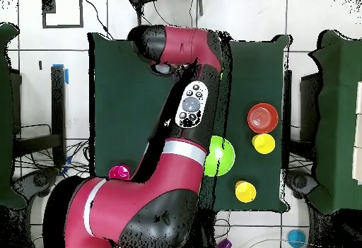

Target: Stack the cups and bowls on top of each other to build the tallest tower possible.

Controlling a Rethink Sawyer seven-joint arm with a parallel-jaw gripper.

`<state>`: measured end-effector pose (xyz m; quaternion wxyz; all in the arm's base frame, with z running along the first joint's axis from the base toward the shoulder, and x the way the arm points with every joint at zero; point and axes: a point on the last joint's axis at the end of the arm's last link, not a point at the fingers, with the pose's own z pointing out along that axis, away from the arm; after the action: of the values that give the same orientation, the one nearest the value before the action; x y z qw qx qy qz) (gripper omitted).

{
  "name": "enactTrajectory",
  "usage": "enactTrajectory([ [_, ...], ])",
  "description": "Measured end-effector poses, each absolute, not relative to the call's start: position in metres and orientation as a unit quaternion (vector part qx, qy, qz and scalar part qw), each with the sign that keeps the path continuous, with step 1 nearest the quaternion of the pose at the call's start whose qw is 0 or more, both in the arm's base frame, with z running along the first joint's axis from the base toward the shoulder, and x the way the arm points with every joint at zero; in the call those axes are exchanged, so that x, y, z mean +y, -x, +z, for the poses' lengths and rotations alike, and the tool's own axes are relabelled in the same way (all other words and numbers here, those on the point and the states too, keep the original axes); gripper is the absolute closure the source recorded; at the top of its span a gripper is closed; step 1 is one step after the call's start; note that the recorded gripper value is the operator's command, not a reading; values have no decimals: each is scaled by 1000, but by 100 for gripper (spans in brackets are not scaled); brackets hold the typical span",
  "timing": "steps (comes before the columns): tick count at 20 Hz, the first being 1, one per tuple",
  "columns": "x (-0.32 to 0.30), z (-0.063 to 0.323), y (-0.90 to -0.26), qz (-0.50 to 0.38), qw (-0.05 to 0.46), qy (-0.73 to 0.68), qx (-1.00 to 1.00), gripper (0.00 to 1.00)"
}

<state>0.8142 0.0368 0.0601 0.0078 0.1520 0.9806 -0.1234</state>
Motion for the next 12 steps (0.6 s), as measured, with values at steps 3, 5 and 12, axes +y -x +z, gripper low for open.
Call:
enactTrajectory([
  [3,37,61,-814,-123,8,-152,981,100],
  [5,37,61,-814,-123,8,-152,981,100],
  [12,38,60,-814,-122,7,-152,981,0],
])
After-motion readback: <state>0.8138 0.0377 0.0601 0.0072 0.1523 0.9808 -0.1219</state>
